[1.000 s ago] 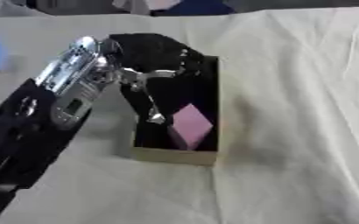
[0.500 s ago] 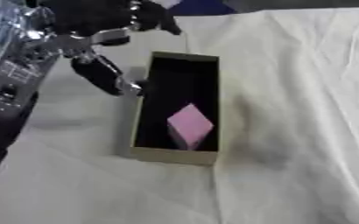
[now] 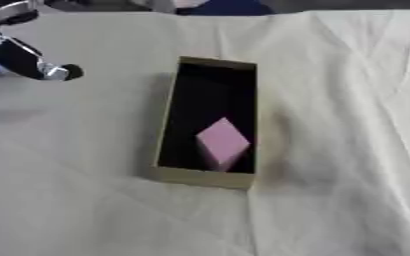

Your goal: Pick up objects on the table and place them in the box.

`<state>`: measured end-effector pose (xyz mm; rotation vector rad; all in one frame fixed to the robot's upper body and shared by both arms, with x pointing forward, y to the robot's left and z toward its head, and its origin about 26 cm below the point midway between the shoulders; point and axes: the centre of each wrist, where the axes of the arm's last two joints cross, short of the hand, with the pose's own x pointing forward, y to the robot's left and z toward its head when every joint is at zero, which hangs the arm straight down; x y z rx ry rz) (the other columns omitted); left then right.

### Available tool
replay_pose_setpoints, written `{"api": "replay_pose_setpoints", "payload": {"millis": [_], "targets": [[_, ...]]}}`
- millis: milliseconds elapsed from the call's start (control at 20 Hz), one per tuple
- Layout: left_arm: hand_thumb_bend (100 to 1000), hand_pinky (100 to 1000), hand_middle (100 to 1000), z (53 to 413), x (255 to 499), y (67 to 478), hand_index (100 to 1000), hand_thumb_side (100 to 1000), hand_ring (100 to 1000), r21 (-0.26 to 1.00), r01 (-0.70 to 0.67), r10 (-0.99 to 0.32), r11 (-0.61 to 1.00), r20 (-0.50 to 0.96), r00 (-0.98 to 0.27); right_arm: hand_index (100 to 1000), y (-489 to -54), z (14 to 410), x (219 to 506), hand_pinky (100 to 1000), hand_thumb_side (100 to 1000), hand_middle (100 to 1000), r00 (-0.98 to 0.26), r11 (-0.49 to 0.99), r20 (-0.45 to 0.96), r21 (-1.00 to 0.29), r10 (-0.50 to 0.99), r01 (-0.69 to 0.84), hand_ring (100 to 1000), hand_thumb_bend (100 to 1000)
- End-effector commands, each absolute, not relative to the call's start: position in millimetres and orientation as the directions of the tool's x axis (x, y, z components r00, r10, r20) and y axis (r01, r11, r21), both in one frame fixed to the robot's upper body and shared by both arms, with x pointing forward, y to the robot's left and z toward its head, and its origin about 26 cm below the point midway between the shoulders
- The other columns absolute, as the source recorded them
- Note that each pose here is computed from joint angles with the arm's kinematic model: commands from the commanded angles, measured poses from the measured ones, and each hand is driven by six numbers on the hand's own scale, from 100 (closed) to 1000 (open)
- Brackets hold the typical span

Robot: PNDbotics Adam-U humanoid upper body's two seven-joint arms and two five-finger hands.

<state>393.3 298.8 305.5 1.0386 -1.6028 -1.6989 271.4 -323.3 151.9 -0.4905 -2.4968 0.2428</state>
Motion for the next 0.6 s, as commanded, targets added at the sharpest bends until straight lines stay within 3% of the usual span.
{"api": "replay_pose_setpoints", "payload": {"millis": [50,250,600], "targets": [[568,851,872,319.4,394.4,333.3,925,246,892,0.98,-0.131,-0.871,-0.148,-0.192,-0.453,838,-326.4,160.9,269.8,830,835,623,-0.778,0.903,0.467,-0.3,0.419,0.307,807,100],[602,854,873,318.6,398.8,361.7,924,188,891,0.976,-0.122,-0.899,-0.179,-0.213,-0.382,838,-326.0,161.1,270.1,830,838,622,-0.779,0.901,0.462,-0.303,0.424,0.31,807,100],[618,855,885,321.0,410.2,399.6,931,172,892,0.982,-0.101,-0.947,-0.157,-0.179,-0.265,838,-324.4,162.5,271.3,830,841,621,-0.784,0.899,0.452,-0.309,0.426,0.31,807,100]]}}
